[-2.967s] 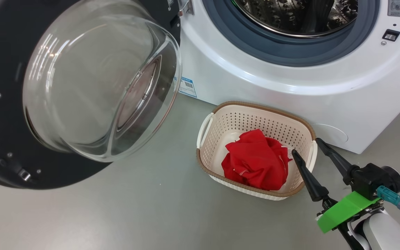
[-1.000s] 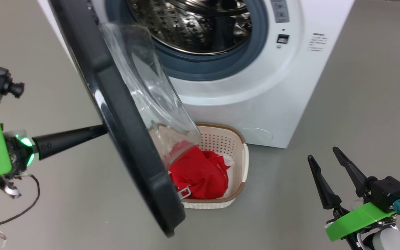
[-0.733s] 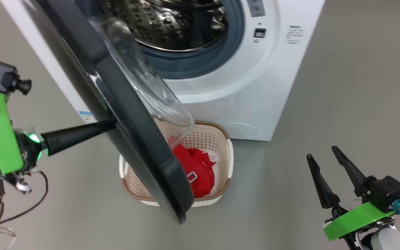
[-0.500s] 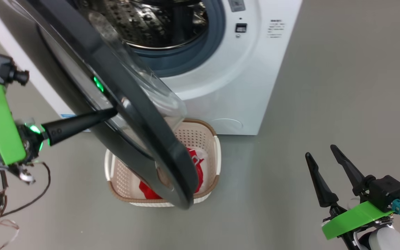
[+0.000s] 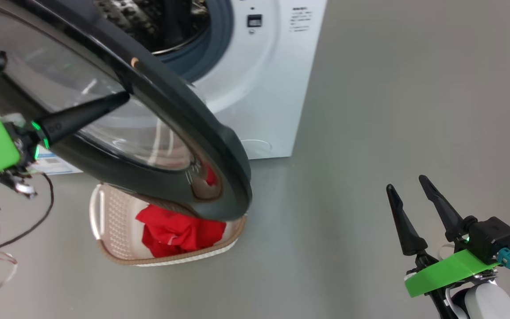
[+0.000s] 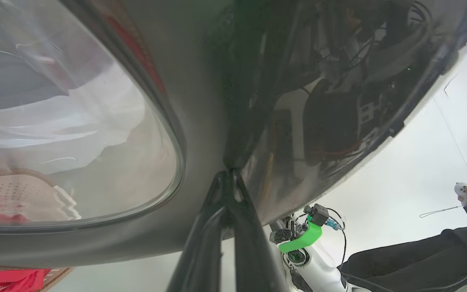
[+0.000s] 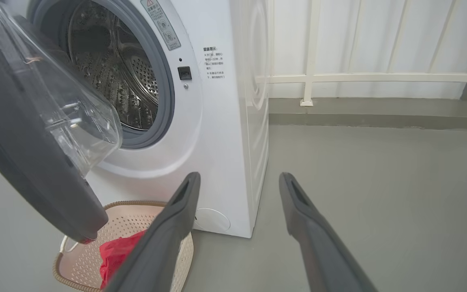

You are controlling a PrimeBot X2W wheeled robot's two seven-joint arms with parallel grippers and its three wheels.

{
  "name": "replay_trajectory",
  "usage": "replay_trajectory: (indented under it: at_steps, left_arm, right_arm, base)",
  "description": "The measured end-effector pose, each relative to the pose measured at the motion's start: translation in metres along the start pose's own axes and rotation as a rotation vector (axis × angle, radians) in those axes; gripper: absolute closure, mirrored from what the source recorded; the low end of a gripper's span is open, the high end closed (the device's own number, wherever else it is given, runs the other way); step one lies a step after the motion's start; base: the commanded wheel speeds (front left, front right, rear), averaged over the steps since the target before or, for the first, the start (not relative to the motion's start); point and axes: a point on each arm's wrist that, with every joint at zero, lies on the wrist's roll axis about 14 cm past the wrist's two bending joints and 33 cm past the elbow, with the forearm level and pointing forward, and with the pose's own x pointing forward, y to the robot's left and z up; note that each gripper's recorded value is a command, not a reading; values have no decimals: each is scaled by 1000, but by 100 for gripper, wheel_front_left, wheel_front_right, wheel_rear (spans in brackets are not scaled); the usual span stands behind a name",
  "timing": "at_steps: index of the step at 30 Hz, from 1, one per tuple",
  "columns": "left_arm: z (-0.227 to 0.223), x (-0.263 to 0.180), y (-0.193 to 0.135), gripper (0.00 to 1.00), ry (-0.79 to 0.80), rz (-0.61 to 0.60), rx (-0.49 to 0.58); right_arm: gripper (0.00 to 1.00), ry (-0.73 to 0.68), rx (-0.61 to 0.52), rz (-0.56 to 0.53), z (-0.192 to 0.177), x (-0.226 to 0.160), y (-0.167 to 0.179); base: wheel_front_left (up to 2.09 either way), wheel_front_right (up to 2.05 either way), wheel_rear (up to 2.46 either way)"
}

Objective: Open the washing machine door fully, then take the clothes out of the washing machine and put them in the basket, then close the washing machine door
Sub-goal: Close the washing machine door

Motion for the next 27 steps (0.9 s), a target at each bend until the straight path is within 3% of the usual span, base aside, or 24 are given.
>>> replay_trajectory:
  at_steps: [27]
  left_arm:
    - [56, 59, 31, 100, -125, 18, -29]
  right_arm:
    - [0, 3, -20, -180, 6, -37, -48]
  base:
    - [0, 0, 0]
